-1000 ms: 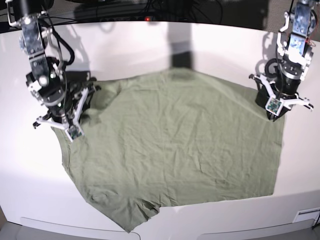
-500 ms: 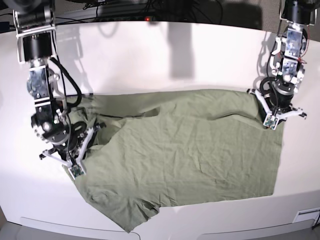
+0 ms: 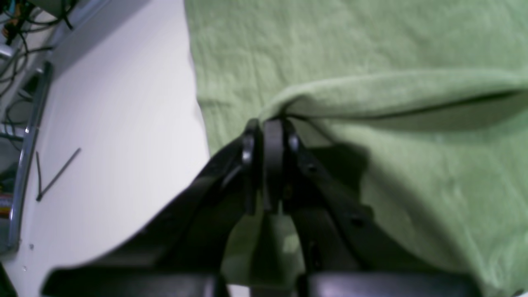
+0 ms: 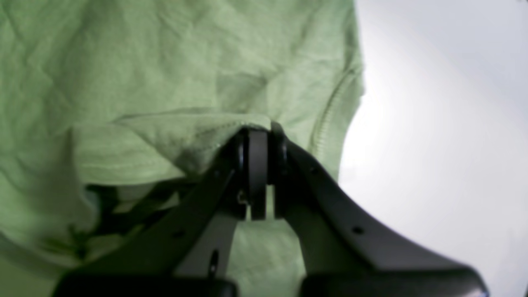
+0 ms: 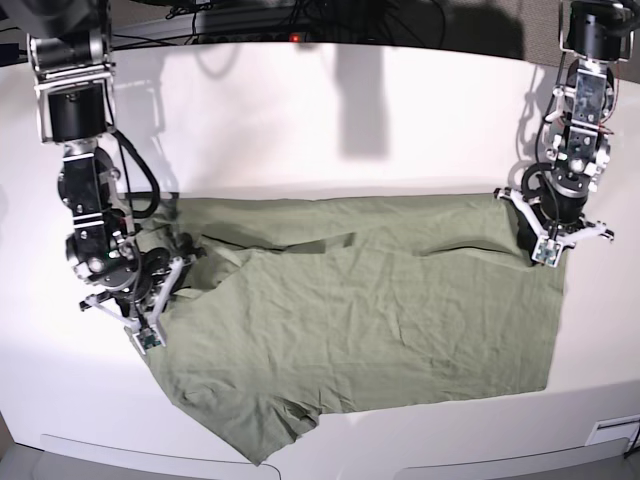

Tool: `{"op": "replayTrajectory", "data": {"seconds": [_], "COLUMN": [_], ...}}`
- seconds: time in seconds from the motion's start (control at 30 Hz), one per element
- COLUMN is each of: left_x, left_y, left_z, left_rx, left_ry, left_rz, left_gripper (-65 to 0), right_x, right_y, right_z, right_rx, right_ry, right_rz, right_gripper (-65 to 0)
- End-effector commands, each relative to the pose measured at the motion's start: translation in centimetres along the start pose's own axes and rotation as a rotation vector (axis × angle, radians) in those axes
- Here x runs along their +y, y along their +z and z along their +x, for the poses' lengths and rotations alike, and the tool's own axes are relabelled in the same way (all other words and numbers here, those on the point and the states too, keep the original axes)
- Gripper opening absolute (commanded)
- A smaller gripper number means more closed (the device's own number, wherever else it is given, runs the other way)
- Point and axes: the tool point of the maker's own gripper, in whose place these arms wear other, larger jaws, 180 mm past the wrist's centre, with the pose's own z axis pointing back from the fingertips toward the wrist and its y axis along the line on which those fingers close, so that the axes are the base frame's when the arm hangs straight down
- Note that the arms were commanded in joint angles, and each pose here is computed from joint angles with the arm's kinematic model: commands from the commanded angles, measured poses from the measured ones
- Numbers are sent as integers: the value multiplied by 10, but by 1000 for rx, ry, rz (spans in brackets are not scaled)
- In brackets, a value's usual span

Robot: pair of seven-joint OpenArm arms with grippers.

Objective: Fold the T-shirt properly
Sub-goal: 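Lower the folded edge onto the shirt and open both grippers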

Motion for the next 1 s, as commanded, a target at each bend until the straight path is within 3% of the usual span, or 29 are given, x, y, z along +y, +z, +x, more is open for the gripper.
{"op": "replayTrajectory", "data": {"seconds": [0.0, 0.3, 0.5, 0.67, 0.97], "left_x": [15, 28, 31, 36, 51], "left_y": [-6, -35, -40, -40, -41], "left_z": [18, 1, -4, -4, 1], "left_rx": [-50, 31, 54, 51, 37], "left_ry": [-1, 34, 41, 34, 16], "left_rz": [35, 55, 59, 64, 86], "left_gripper": [-650, -650, -650, -650, -650], "right_x": [-12, -3, -11, -35, -38], "right_y": [2, -23, -32, -29, -28], "right_z": [27, 46, 53, 47, 44], "right_rx": [-71, -66, -64, -48, -33], "right_ry": [-6, -89, -106, -123, -109], "right_rz": [-26, -3, -63, -185, -200], "right_gripper": [-650, -650, -650, -650, -650]}}
